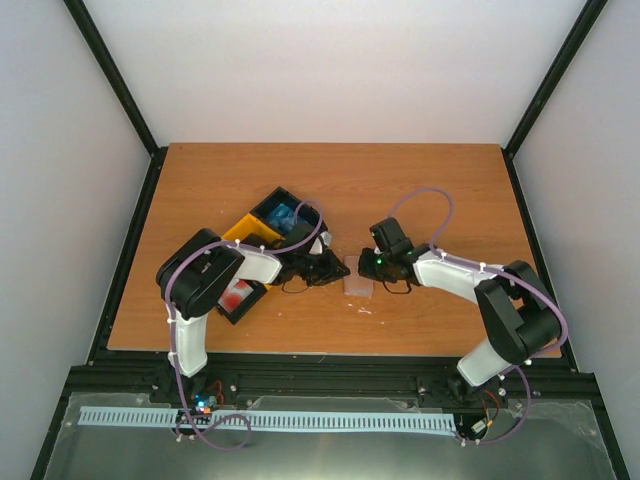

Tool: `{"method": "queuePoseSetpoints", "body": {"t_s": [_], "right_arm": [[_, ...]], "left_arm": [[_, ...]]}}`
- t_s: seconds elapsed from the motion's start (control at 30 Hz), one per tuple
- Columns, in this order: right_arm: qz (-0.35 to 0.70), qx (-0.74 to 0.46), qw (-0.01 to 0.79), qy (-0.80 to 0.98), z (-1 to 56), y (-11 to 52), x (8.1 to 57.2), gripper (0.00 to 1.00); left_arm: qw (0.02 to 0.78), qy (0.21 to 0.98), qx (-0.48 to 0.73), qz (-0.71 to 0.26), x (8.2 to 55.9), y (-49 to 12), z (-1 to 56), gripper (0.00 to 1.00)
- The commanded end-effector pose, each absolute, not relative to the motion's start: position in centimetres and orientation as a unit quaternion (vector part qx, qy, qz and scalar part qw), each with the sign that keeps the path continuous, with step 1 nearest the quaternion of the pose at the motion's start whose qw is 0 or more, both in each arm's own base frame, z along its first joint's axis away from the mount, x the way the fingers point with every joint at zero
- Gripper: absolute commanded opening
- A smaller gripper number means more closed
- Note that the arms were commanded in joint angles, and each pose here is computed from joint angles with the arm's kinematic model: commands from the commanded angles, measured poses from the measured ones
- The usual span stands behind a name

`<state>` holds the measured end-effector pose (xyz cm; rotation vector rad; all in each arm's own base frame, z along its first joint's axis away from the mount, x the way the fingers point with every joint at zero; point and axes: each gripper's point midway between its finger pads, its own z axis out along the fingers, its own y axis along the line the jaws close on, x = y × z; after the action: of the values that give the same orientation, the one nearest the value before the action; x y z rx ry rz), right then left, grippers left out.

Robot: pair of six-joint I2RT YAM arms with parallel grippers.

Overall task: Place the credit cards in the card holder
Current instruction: Close the card holder at the center of the board.

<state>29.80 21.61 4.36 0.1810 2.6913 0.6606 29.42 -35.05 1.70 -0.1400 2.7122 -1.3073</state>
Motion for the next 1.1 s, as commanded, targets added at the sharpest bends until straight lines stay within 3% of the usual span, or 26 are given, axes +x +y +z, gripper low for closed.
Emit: {"method": "queuePoseSetpoints", "body": {"t_s": [0.0,0.33,0.57,1.07], "right_arm": [[0.185,0.034,0.198,0.962,5.1,21.4,30.2,0.13],[0.135,0.033,0.206,0.969,4.4,20.6,30.1,0.12],[0.158,0.039,0.243,0.956,6.4,20.7,30.5,0.12],[0.16,0.055,0.192,0.967,3.8,21.2,29.5,0.11]], "left_arm": [[-0.016,0.946,-0.081,-0.314,24.9,-31.1,-5.8,0.17],[-0.017,0.947,-0.081,-0.312,24.8,-31.0,-5.8,0.17],[-0.016,0.946,-0.08,-0.312,24.8,-31.0,-5.9,0.17],[-0.017,0.946,-0.082,-0.312,24.8,-30.9,-5.9,0.17]]}}
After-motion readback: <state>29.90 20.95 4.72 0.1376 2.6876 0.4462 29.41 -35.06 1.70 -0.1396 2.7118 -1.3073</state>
